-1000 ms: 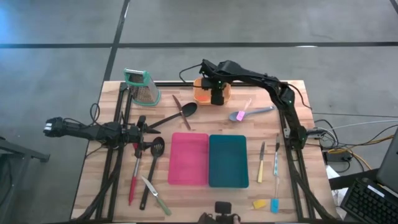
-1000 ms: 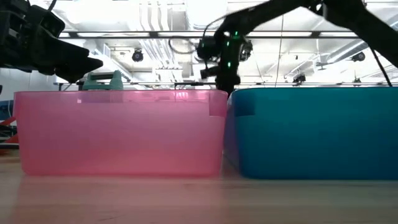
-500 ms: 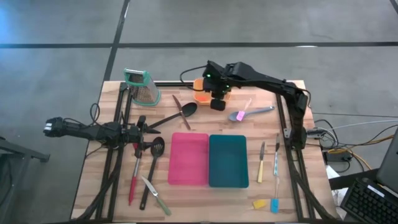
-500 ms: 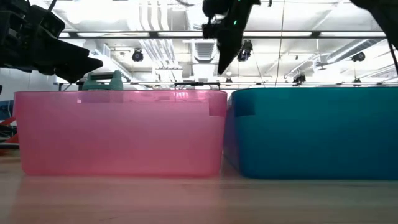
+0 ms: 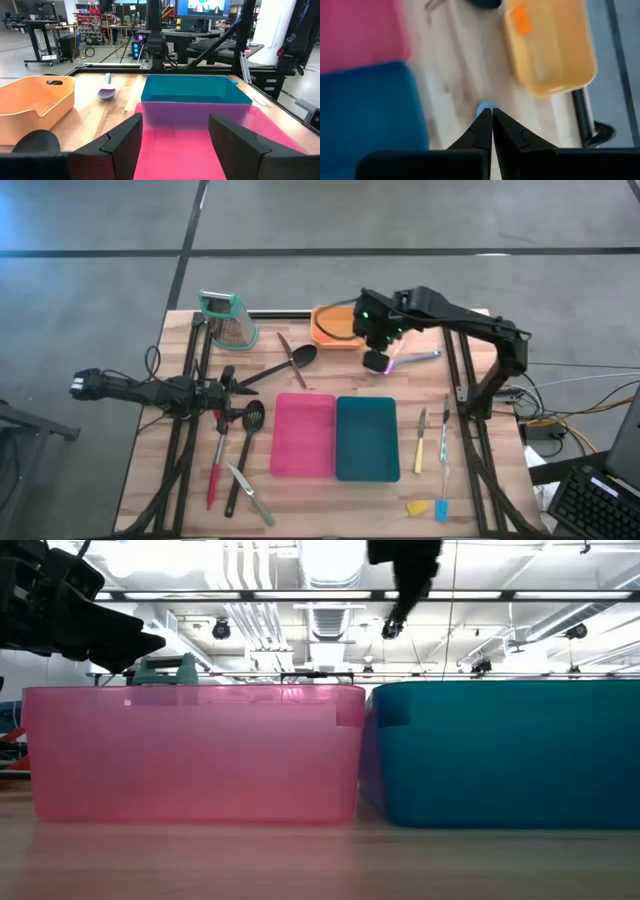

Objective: Pick & Place Kitchen Items
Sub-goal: Put the brown knife into the red bin

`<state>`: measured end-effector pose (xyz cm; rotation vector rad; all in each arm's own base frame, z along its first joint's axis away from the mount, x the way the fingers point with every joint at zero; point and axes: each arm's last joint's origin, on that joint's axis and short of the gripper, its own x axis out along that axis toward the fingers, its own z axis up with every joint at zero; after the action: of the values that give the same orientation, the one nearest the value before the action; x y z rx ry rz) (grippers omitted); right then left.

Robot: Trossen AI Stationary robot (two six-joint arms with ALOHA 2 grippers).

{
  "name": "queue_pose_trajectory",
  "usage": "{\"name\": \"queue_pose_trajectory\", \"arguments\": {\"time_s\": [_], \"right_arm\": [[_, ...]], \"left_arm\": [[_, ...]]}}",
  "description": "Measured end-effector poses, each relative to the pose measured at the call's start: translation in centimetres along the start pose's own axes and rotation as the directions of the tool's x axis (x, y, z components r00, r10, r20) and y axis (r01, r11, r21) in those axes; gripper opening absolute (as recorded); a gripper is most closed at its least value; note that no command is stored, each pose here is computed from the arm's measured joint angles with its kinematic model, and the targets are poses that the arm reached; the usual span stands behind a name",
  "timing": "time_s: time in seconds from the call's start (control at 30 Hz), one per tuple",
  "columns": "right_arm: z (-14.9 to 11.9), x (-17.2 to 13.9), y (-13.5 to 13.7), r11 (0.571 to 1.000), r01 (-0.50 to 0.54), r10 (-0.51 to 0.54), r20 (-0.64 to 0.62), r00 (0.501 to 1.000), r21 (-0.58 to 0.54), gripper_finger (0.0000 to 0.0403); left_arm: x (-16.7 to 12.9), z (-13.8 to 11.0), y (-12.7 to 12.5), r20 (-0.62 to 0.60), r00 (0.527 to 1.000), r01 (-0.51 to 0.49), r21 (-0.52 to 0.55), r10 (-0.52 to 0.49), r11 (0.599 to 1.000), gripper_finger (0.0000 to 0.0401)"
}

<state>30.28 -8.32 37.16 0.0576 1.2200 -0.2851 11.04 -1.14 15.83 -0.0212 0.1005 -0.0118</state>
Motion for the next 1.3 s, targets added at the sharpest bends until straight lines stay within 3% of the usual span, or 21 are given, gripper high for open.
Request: {"name": "queue_pose_trajectory", "arguments": {"time_s": [0.4,0.57,0.73,0.83,0.93,1.1,1.3], "right_arm": [[-8.3,-1.5,3.0,1.0,-0.007,0.007,-0.022,1.0,0.006,0.0008],[-12.6,-1.5,3.7,0.998,0.012,-0.01,-0.023,1.0,0.057,0.0008],[-15.6,-1.1,4.0,0.994,-0.004,-0.002,0.054,0.999,0.112,0.0008],[-16.6,-0.8,3.8,0.993,-0.017,0.003,0.115,0.993,0.116,0.0008],[-17.0,-0.7,3.7,0.999,-0.017,0.01,0.181,0.983,0.038,0.0008],[-16.2,-0.4,4.0,0.997,-0.074,0.063,0.347,0.936,0.018,0.0008],[-15.9,0.1,4.2,0.997,-0.078,0.076,0.374,0.924,-0.01,0.0008]], "left_arm": [[0.0,0.0,0.0,0.0,1.0,0.0,0.0,0.0,1.0,0.0232],[0.0,0.0,0.0,0.001,1.0,0.0,0.0,0.0,1.0,0.0232],[0.0,0.0,0.0,0.0,1.0,0.0,0.0,0.0,1.0,0.0232],[0.0,0.0,0.0,0.0,1.0,0.0,0.0,0.0,1.0,0.0232],[0.0,0.0,0.0,0.0,1.0,0.0,0.0,0.0,1.0,0.0232],[0.0,0.0,0.0,0.001,1.0,0.001,0.0,-0.001,1.0,0.0232],[0.0,0.0,0.0,0.001,1.0,0.0,0.0,0.0,1.0,0.0232]]}}
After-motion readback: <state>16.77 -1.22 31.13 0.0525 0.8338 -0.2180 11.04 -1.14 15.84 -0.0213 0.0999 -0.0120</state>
